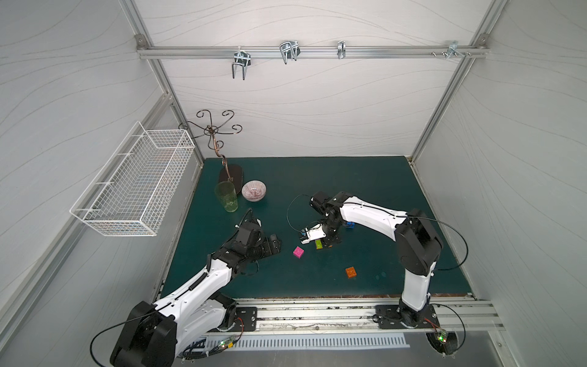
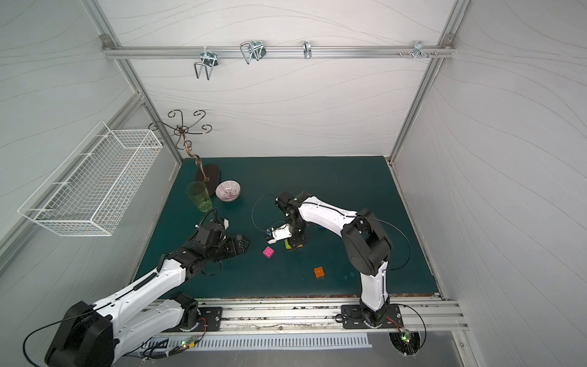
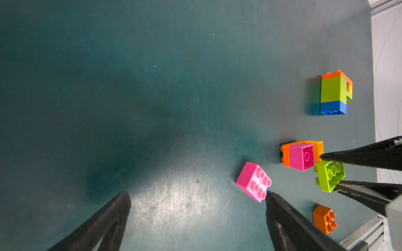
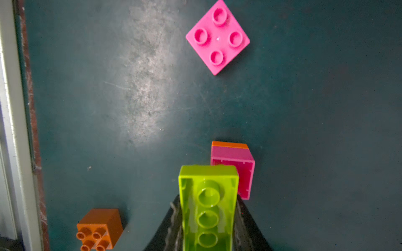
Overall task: Assemble the letter p with lego
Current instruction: Assemble the lego brick with the lego brick.
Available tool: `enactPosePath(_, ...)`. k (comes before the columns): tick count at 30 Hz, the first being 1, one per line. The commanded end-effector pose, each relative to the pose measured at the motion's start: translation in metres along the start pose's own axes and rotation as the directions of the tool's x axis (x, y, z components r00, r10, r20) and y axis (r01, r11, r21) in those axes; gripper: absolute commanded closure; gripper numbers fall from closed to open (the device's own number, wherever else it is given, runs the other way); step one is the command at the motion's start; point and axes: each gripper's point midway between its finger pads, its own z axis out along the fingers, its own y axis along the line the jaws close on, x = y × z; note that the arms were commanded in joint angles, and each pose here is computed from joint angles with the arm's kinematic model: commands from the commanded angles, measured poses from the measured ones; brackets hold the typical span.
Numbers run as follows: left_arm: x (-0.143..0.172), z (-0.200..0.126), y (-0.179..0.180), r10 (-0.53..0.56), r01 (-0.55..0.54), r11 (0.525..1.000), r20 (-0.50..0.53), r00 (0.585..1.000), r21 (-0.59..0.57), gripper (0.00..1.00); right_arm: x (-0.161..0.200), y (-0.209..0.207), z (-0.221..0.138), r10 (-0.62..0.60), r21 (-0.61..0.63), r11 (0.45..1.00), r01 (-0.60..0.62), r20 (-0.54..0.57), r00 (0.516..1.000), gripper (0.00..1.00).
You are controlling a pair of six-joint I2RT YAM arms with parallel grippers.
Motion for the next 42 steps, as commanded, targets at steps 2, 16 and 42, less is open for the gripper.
enactPosePath(2, -0.006, -0.003, -0.002, -0.009, 0.008, 1.000, 0.027, 1.000, 0.020, 0.01, 0.007, -0.003, 0.004, 0.000, -0.028, 1.000, -0.001, -0.024, 1.000, 1.00)
enactPosePath(16, -0.007, -0.005, -0.001, -0.012, 0.011, 1.000, 0.028, 1.000, 0.029, 0.01, 0.013, -0.012, 0.016, 0.015, -0.032, 0.999, -0.016, -0.050, 0.999, 1.00)
enactPosePath(42, -0.008, -0.003, -0.004, -0.011, 0.010, 0.999, 0.024, 1.000, 0.043, 0.01, 0.036, 0.017, 0.074, 0.032, -0.142, 0.988, -0.059, -0.184, 0.982, 1.00)
